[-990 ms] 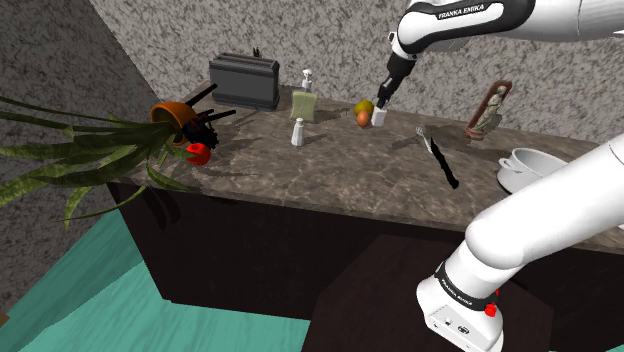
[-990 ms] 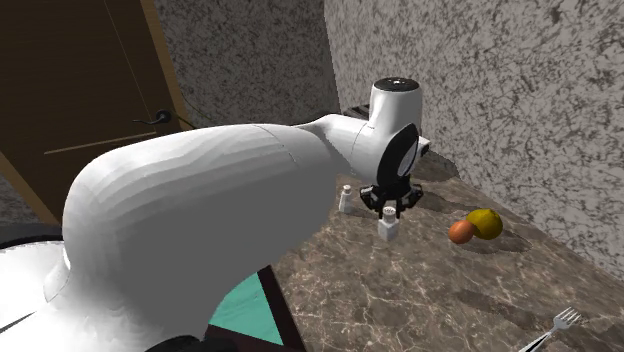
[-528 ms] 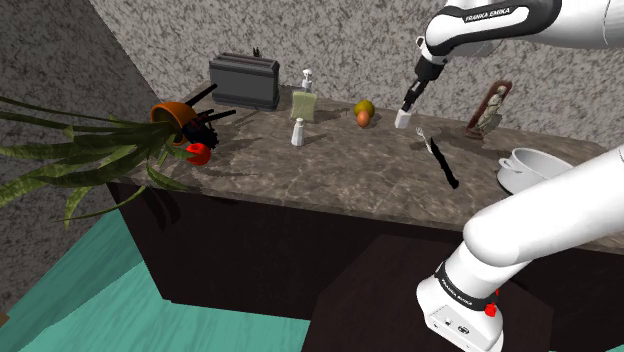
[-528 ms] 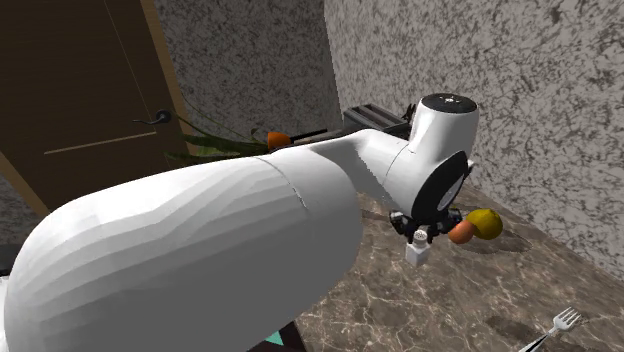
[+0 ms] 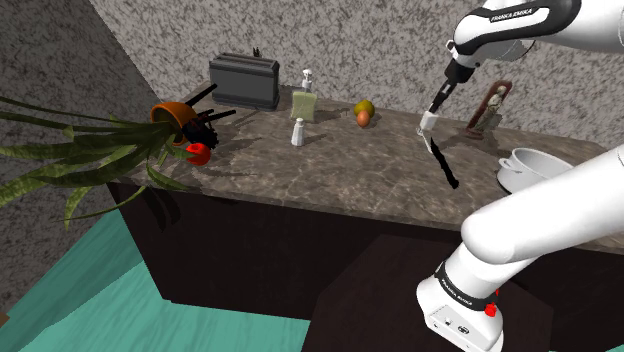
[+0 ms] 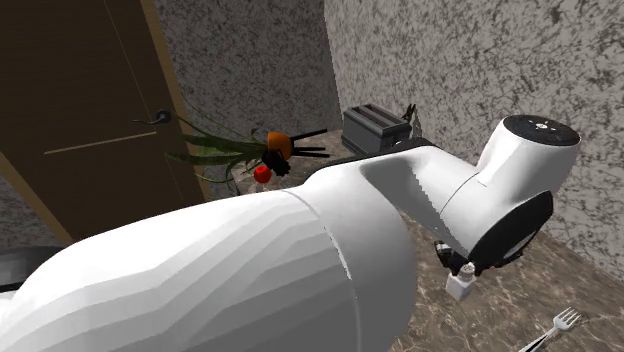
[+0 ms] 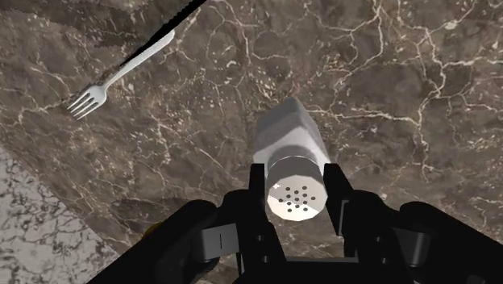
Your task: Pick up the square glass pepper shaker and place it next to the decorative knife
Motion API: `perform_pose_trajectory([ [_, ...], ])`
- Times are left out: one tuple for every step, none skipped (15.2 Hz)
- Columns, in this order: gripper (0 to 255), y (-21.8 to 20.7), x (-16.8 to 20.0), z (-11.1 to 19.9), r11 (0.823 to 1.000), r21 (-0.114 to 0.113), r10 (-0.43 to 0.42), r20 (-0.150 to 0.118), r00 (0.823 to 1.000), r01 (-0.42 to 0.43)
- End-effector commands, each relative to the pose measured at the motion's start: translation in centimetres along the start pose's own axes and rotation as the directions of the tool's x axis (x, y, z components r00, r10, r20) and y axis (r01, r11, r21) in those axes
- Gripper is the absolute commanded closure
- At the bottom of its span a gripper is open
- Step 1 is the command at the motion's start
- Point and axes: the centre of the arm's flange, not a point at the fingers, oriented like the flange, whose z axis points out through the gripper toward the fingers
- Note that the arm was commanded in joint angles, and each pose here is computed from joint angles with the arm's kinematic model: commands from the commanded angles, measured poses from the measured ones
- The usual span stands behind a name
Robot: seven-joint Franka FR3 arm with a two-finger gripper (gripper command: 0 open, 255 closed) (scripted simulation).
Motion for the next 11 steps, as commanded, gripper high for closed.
perform_pose_trajectory([
  [255,1.8,-2.2,-0.1,1.0,0.0,-0.002,0.0,1.0,0.002],
  [255,2.6,-3.2,-0.2,1.0,0.0,-0.002,0.0,1.0,0.002],
  [255,3.5,-4.2,-0.2,1.0,0.0,-0.002,0.0,1.0,0.002],
  [255,4.4,-5.2,-0.2,1.0,0.0,-0.002,0.0,1.0,0.002],
  [255,5.3,-6.1,-0.2,1.0,0.0,-0.002,0.0,1.0,0.002],
  [255,6.2,-7.1,-0.3,1.0,0.0,-0.002,0.0,1.0,0.002],
  [255,7.0,-8.1,-0.3,1.0,0.0,-0.002,0.0,1.0,0.002],
  [255,7.9,-9.1,-0.3,1.0,0.0,-0.002,0.0,1.0,0.002],
  [255,8.8,-10.1,-0.4,1.0,0.0,-0.002,0.0,1.0,0.002],
  [255,9.7,-11.0,-0.4,1.0,0.0,-0.002,0.0,1.0,0.002],
  [255,10.6,-12.0,-0.4,1.0,0.0,-0.002,0.0,1.0,0.002],
])
